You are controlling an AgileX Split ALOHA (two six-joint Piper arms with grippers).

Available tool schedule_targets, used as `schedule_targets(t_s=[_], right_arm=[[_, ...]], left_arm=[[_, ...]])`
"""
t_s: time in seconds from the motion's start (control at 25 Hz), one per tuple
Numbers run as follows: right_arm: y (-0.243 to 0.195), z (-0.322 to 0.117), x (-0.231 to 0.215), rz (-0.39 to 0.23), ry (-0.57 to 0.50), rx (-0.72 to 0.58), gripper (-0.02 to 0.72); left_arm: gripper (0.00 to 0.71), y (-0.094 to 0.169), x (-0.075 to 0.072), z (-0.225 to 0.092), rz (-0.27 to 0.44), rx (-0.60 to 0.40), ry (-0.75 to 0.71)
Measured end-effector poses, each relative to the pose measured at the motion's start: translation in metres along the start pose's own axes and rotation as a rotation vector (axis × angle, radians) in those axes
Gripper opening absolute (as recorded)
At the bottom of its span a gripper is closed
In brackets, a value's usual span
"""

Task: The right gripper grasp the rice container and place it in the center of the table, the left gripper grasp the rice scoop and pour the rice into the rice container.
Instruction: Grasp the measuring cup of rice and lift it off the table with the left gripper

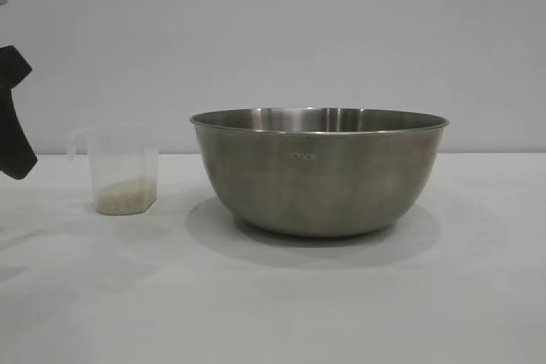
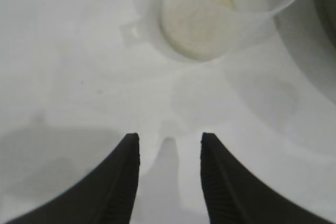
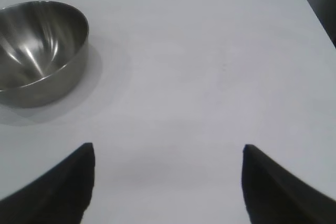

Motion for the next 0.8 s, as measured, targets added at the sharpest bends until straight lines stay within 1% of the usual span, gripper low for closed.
schedule_targets(t_s=[0.08, 0.16, 0.2, 0.36, 0.44, 0.52, 0.6, 0.68, 0.8], right_arm=[[0.000, 0.000, 0.000, 0.000, 0.000, 0.000, 0.532], [0.000, 0.000, 0.000, 0.000, 0.000, 0.000, 0.532], [0.000, 0.000, 0.000, 0.000, 0.000, 0.000, 0.532], [0.000, 0.000, 0.000, 0.000, 0.000, 0.000, 0.532], [0.000, 0.000, 0.000, 0.000, 0.000, 0.000, 0.532], [0.000, 0.000, 0.000, 0.000, 0.000, 0.000, 0.532], [0.000, 0.000, 0.000, 0.000, 0.000, 0.000, 0.532], [0.000, 0.000, 0.000, 0.000, 0.000, 0.000, 0.532], [0.000, 0.000, 0.000, 0.000, 0.000, 0.000, 0.532]], left_arm=[[0.249, 0.000, -0.001, 0.008, -0.021, -0.028, 0.108], [0.249, 0.001, -0.005, 0.018, -0.078, -0.064, 0.194], [0.249, 0.002, -0.008, 0.024, -0.116, -0.086, 0.235], [0.249, 0.010, -0.022, 0.058, -0.320, -0.183, 0.368], [0.249, 0.015, -0.026, 0.076, -0.397, -0.220, 0.439], [0.249, 0.020, -0.027, 0.090, -0.440, -0.237, 0.520], [0.249, 0.024, -0.026, 0.106, -0.467, -0.251, 0.623], [0.249, 0.029, -0.024, 0.119, -0.491, -0.257, 0.748], [0.249, 0.034, -0.019, 0.137, -0.512, -0.252, 1.000]])
Point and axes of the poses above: a point on each arm's last joint axis where the gripper is mounted, y pointing back along that axis away from the gripper, x along the wrist's bending axis when the last joint is at zero, z = x × y, the point moved 1 cm from there along -y, pointing out along that axis toward the gripper, and after that the axes turned 15 degrees about -y, right-handed, at the moved point
